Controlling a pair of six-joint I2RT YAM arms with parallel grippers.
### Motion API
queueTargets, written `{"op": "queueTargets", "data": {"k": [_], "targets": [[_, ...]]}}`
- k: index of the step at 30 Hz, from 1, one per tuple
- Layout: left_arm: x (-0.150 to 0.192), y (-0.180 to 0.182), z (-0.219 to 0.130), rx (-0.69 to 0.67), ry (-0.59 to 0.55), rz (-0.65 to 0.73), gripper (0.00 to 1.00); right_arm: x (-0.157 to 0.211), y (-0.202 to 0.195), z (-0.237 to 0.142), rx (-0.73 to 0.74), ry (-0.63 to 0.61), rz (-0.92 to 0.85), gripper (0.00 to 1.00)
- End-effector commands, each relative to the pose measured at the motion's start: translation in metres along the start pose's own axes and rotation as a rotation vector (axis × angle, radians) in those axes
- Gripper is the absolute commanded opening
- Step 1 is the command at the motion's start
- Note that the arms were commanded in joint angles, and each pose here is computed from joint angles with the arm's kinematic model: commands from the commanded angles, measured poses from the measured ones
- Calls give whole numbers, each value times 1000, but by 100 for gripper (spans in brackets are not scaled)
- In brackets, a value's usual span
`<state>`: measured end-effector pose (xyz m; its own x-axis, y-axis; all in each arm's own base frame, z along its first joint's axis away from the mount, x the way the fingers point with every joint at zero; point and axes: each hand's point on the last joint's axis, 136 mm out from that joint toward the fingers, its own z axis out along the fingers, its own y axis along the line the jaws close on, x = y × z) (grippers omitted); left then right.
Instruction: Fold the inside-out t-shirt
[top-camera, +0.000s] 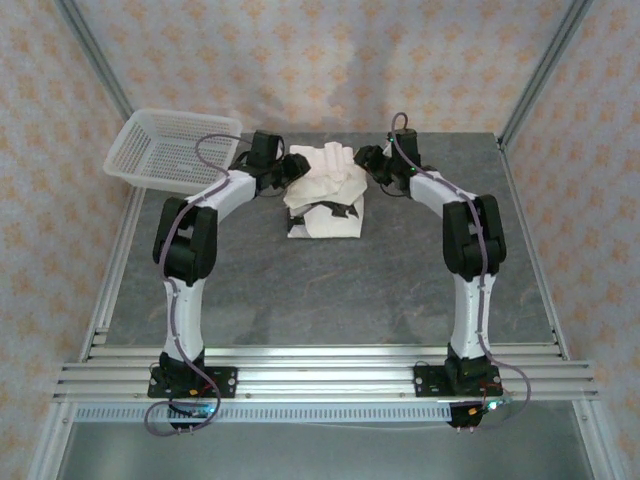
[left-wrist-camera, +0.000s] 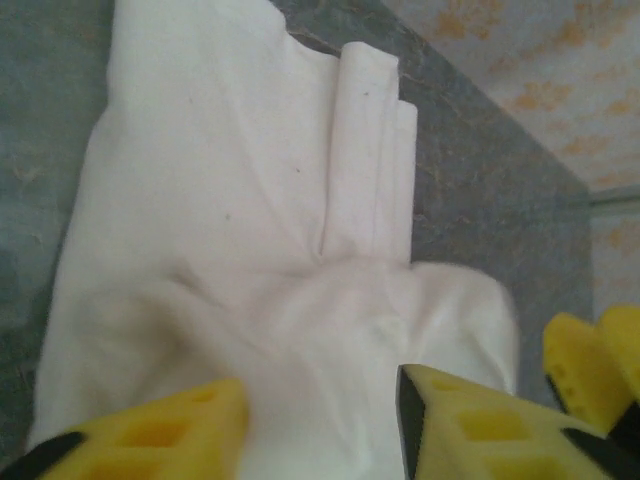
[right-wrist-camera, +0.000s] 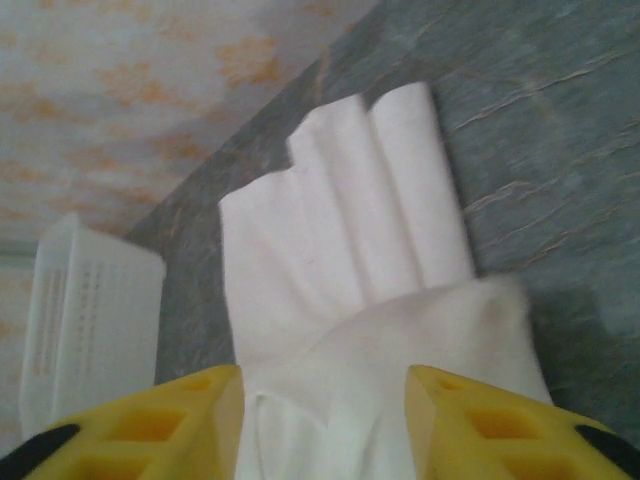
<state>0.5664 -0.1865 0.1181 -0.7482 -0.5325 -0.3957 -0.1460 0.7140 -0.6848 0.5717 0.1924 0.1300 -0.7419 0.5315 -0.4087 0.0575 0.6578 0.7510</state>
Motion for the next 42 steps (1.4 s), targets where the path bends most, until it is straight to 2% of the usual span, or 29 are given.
{"op": "queueTargets", "data": {"k": [1,5,7,9,13,16,21,26,27,29,31,33,38,42], "targets": [[-47,-21,-39,67,-72,7,55,-23,13,-32,12,-19,-28,53],[-53,-27,-92,38,-124,74,63,-5,0,-71,62,-27,-51,56],[-34,-19,-113,12,-107,99,64,22,-13,-86,61,-11,-28,56],[-5,-1,-119,-6,-67,76,64,53,-24,-96,35,14,8,56],[61,39,-108,-61,39,55,62,109,-37,-94,60,116,-14,56],[92,48,-97,-74,94,53,61,129,-38,-80,61,167,-14,56],[113,58,-73,-111,142,43,60,143,-42,-51,40,218,14,53],[115,66,-46,-143,176,6,58,151,-42,-29,31,260,46,45],[116,69,-40,-149,182,-2,54,150,-42,-29,33,252,47,41],[118,68,-31,-128,202,-22,38,148,-39,-31,26,248,50,26],[123,63,-26,-85,224,-44,17,150,-37,-33,18,256,59,10],[131,60,-28,-55,242,-53,2,153,-35,-39,13,264,63,2],[163,70,-68,-50,278,-41,0,171,-44,-79,38,249,70,0],[224,90,-113,-80,361,-22,0,218,-68,-131,84,265,83,0]]}}
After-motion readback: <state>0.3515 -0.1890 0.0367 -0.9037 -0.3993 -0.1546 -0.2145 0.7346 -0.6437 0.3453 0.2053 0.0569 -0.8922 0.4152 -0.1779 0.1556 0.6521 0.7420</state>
